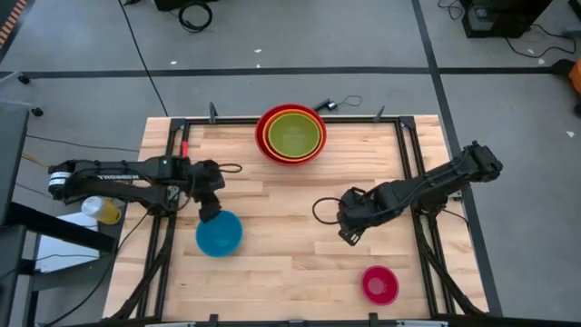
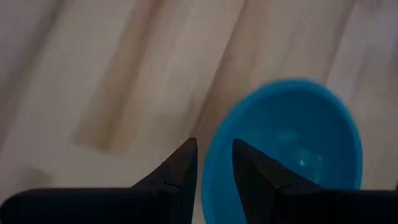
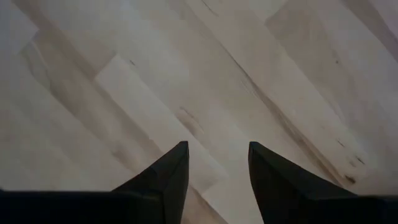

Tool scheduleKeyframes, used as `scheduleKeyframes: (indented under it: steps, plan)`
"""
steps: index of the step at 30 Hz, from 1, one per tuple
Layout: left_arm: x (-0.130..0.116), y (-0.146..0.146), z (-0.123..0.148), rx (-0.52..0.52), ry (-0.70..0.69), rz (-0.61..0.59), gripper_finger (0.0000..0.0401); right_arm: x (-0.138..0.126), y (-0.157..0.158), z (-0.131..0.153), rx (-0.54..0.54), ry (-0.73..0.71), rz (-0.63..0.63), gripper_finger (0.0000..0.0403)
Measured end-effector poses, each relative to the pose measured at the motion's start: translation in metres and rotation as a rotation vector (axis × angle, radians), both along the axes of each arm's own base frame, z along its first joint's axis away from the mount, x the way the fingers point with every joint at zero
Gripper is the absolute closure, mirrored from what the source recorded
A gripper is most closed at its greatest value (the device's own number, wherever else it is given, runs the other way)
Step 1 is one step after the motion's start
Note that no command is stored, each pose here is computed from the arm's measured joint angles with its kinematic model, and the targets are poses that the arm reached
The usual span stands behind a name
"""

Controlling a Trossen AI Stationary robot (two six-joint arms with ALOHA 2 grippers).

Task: Nest bowls inside each other
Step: Stack the blue bowl on the green bowl

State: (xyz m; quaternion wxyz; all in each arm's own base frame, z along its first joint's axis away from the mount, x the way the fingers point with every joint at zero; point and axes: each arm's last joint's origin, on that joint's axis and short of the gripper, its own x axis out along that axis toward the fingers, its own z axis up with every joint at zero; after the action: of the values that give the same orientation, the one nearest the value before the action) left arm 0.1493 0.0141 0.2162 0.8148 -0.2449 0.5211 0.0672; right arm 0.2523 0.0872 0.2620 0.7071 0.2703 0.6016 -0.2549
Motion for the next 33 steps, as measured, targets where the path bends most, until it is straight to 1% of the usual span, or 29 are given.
scheduleKeyframes:
  steps: [2,5,7,9,12,17,20,22,25,27,30,33]
  plan:
    - [0.002,-0.004,-0.005,-0.039,0.056,-0.009,0.0298,0.005,0.000,-0.006,0.002,0.007,-0.005,0.0233]
    - [0.006,-0.011,-0.013,-0.056,0.140,-0.032,0.0298,0.012,0.001,-0.012,0.016,0.011,0.000,0.0233]
    - [0.011,-0.015,-0.017,-0.057,0.158,-0.053,0.0298,0.016,0.003,-0.015,0.016,0.000,0.026,0.0233]
    - [0.014,-0.018,-0.022,-0.027,0.197,-0.061,0.0298,0.019,0.003,-0.016,0.018,-0.018,0.049,0.0233]
    - [0.019,-0.017,-0.031,0.036,0.252,-0.015,0.0302,0.024,-0.001,-0.015,0.001,-0.057,0.046,0.0234]
    - [0.033,-0.017,-0.041,0.013,0.264,0.063,0.0333,0.030,-0.007,-0.013,-0.028,-0.125,0.026,0.0234]
    - [0.043,-0.017,-0.044,-0.019,0.215,0.112,0.0363,0.033,-0.009,-0.013,-0.049,-0.150,0.047,0.0234]
    - [0.049,-0.017,-0.043,-0.043,0.172,0.133,0.0382,0.036,-0.013,-0.012,-0.083,-0.169,0.062,0.0234]
    - [0.059,-0.017,-0.040,-0.067,0.076,0.210,0.0389,0.042,-0.024,-0.011,-0.115,-0.205,0.042,0.0234]
    - [0.065,-0.015,-0.033,-0.043,0.031,0.291,0.0390,0.048,-0.035,-0.010,-0.117,-0.246,0.008,0.0234]
    - [0.077,-0.012,-0.013,0.029,-0.071,0.388,0.0391,0.060,-0.053,-0.005,-0.105,-0.348,-0.044,0.0232]
    - [0.087,-0.009,0.003,0.111,-0.139,0.466,0.0391,0.072,-0.070,0.001,-0.098,-0.460,-0.039,0.0228]
